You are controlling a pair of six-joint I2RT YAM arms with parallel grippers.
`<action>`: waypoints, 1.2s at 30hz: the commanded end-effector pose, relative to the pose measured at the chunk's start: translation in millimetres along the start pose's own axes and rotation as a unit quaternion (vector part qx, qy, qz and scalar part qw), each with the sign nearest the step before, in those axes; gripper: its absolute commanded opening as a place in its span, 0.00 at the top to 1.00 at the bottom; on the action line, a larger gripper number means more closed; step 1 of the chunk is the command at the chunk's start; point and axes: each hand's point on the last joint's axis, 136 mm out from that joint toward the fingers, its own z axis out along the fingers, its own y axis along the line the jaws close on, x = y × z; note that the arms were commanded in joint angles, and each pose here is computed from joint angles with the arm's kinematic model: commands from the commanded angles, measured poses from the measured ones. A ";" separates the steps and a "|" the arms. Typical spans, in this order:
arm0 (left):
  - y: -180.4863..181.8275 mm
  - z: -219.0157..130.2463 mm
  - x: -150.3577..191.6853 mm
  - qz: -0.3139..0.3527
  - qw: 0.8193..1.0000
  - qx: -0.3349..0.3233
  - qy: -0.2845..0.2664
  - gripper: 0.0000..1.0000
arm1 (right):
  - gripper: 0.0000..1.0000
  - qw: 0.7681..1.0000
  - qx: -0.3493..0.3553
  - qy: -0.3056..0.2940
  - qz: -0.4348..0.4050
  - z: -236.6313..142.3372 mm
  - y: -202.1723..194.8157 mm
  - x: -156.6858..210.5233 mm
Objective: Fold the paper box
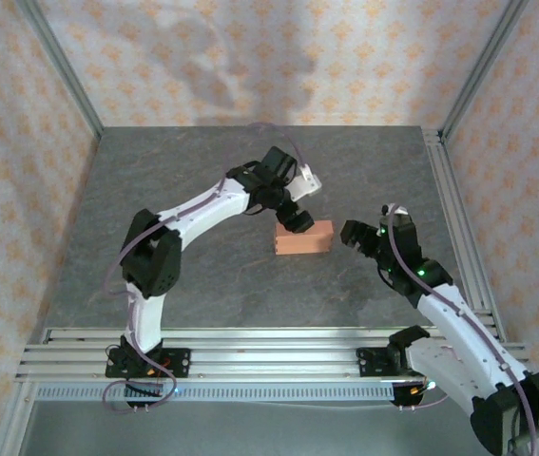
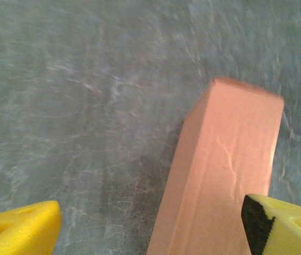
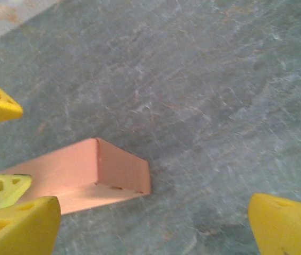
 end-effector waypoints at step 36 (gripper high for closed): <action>-32.8 3.4 11.0 0.028 0.999 0.036 -0.013 0.13 | 0.10 1.000 -0.015 0.014 0.014 22.0 -0.4 14.3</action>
